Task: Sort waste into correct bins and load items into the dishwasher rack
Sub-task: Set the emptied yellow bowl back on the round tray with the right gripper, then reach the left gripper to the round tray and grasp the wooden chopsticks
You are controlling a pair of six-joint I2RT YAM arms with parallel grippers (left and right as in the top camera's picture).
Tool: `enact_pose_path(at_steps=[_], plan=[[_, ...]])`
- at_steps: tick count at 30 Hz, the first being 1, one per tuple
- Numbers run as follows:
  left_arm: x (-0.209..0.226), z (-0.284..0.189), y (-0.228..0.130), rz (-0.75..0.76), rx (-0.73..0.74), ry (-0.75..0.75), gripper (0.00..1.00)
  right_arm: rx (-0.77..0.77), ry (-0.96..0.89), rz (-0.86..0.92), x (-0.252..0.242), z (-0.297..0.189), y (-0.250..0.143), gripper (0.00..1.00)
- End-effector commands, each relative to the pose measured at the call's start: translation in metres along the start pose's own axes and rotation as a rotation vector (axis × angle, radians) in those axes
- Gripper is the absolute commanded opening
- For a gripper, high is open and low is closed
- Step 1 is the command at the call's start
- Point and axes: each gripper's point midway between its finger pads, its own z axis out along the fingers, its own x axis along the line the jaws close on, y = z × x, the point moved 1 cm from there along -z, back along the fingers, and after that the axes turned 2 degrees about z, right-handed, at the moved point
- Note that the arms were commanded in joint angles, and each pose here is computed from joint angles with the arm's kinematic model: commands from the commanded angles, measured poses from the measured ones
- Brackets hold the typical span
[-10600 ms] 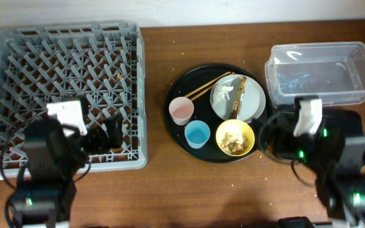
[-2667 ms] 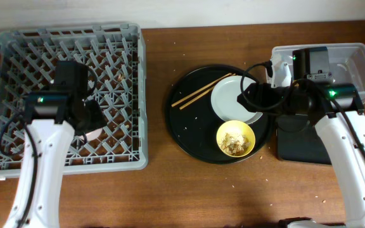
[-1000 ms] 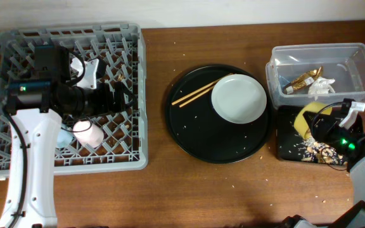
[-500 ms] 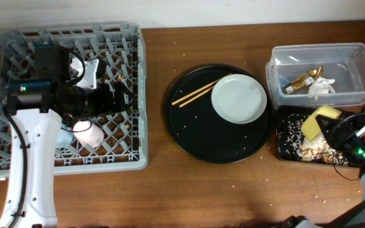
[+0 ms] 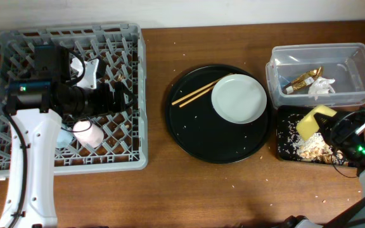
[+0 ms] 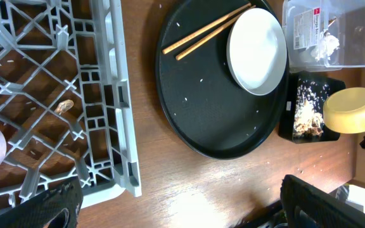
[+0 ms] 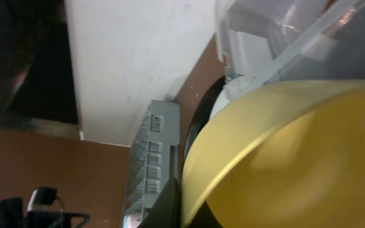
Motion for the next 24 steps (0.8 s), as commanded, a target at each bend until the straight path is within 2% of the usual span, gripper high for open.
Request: enact_pose_path(at_steps=[1,4,5,7,8,9,10,12,14,16,17,18,21,24], plan=[[-0.005,-0.005,0.002,0.035,-0.015,-0.012,0.99,0.062,0.116,-0.036,0.028,0.005,-0.008,0.04],[-0.005,-0.005,0.001,0.032,-0.012,-0.012,0.99,0.158,0.182,-0.192,0.078,0.021,-0.034,0.04],[-0.005,-0.005,0.001,0.032,-0.012,-0.012,0.99,0.225,0.17,-0.311,0.104,0.043,-0.064,0.04],[-0.006,-0.005,0.001,0.032,-0.012,-0.012,0.99,0.307,0.003,-0.504,0.117,0.092,-0.129,0.04],[-0.006,-0.005,0.001,0.032,-0.012,-0.013,0.99,0.325,-0.098,-0.581,0.112,0.109,-0.153,0.04],[-0.006,-0.005,0.001,0.032,-0.012,-0.013,0.99,0.323,-0.301,-0.744,0.094,0.128,-0.179,0.04],[-0.006,-0.005,0.001,0.032,-0.011,-0.013,0.99,0.36,-0.385,-0.863,0.087,0.136,-0.197,0.04],[-0.006,-0.005,0.001,0.032,-0.012,-0.013,0.99,0.518,-0.458,-1.068,0.067,0.166,-0.244,0.04],[-0.006,-0.005,0.001,0.032,-0.011,-0.012,0.99,0.653,-0.544,-1.167,0.027,0.195,-0.26,0.04],[-0.006,-0.005,0.001,0.032,-0.011,-0.013,0.99,0.715,-0.551,-1.178,0.023,0.203,-0.265,0.05],[-0.006,-0.005,0.001,0.032,-0.012,-0.013,0.99,0.72,-0.556,-1.177,0.034,0.202,-0.262,0.42],[-0.006,-0.005,0.002,0.034,-0.015,-0.013,0.99,0.721,-0.559,-1.171,0.057,0.199,-0.255,0.52],[-0.007,-0.005,0.01,0.005,-0.051,-0.02,0.99,0.647,-0.543,-0.943,0.137,0.177,-0.215,0.57],[-0.024,0.005,0.011,0.082,-0.047,-0.017,0.99,0.658,-0.508,-0.727,0.136,0.166,-0.189,0.6]])
